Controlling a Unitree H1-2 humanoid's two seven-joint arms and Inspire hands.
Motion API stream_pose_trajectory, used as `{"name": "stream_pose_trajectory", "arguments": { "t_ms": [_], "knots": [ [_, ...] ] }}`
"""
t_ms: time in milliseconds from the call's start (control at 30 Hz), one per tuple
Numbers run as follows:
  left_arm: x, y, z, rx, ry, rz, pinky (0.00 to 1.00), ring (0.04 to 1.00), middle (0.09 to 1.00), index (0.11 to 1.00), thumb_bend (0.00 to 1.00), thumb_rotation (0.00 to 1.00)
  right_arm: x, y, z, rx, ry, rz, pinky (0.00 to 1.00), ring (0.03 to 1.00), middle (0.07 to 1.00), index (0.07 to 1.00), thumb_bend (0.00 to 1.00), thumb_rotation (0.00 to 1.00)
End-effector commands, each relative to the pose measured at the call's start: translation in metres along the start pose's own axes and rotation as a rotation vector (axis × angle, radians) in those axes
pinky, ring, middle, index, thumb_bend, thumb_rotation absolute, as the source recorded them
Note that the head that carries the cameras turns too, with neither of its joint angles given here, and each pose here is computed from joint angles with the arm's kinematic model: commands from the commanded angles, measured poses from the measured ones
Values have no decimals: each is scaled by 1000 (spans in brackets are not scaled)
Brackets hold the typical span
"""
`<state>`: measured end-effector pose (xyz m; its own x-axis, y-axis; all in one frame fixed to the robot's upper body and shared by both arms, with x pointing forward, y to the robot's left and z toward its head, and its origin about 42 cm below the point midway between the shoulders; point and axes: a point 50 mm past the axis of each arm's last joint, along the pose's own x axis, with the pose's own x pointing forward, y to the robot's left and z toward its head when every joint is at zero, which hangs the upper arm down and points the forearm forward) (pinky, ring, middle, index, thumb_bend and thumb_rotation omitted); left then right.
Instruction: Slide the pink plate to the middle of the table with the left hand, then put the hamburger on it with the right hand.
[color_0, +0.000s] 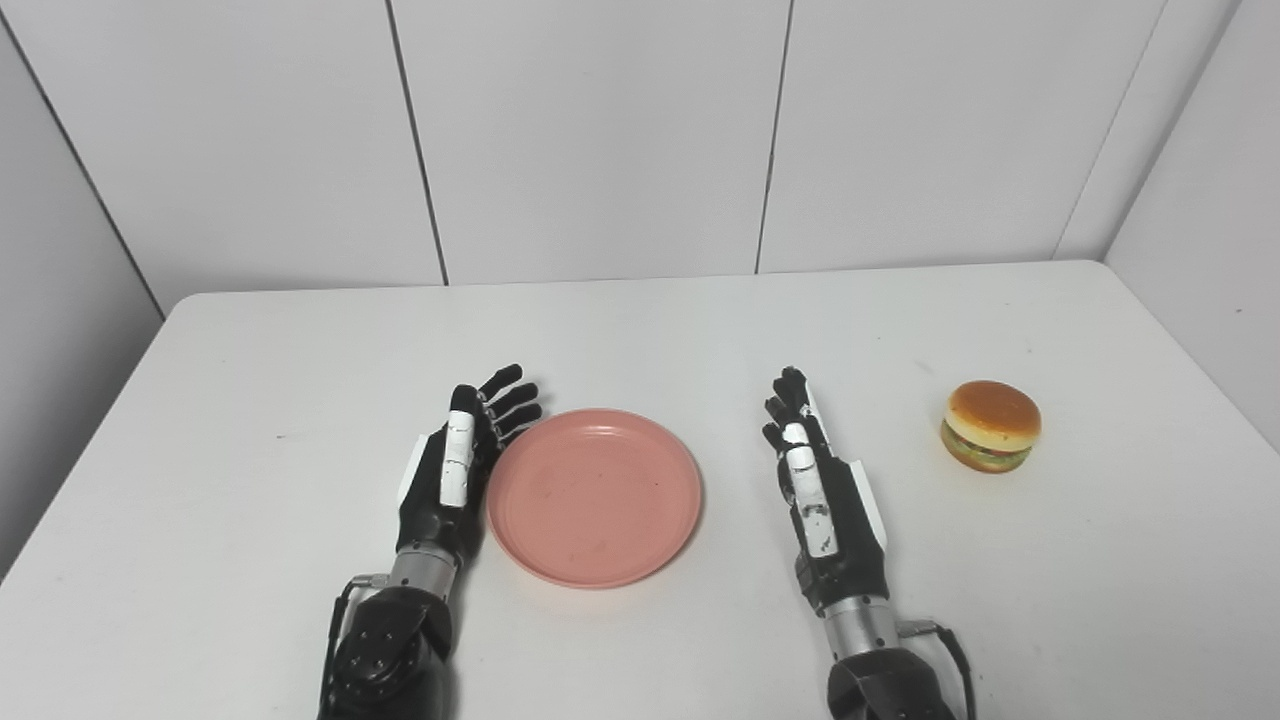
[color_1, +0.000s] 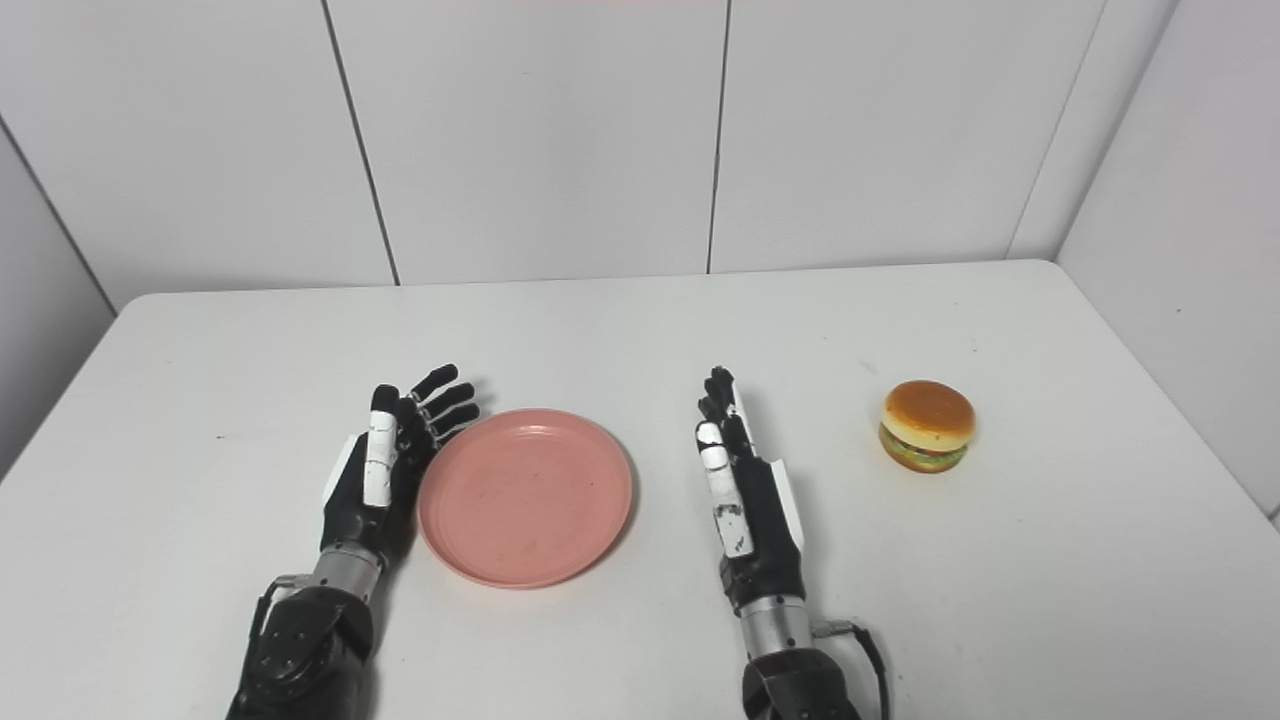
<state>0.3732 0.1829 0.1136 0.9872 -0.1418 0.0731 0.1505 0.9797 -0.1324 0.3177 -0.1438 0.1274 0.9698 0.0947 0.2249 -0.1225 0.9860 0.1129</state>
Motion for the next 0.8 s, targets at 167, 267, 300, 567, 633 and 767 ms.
{"name": "stream_pose_trajectory", "arguments": {
  "t_ms": [167, 267, 300, 567, 633, 767],
  "knots": [
    [-4, -8, 3, -32, -46, -40, 817, 817, 823, 808, 866, 1000, -7, 9, -14, 4, 50, -16, 1000, 1000, 1000, 978, 608, 966],
    [-4, -12, 2, -30, -53, -42, 813, 818, 821, 806, 864, 1000, -6, 9, -14, 0, 51, -18, 1000, 1000, 1000, 980, 612, 960],
    [-4, -13, 2, -30, -55, -44, 818, 822, 824, 807, 860, 1000, -6, 8, -14, 1, 52, -18, 1000, 1000, 1000, 980, 619, 958],
    [-5, -23, 3, -42, -64, -45, 827, 825, 827, 811, 842, 1000, -7, 4, -10, 0, 43, -16, 1000, 1000, 1000, 982, 589, 979],
    [-6, -24, 3, -43, -65, -42, 829, 827, 829, 815, 841, 1000, -7, 3, -9, 1, 41, -16, 1000, 1000, 1000, 983, 584, 984],
    [-5, -23, 1, -51, -69, -44, 844, 836, 836, 820, 843, 1000, -6, 2, -8, 7, 42, -23, 1000, 1000, 997, 983, 586, 971]
  ]
}}
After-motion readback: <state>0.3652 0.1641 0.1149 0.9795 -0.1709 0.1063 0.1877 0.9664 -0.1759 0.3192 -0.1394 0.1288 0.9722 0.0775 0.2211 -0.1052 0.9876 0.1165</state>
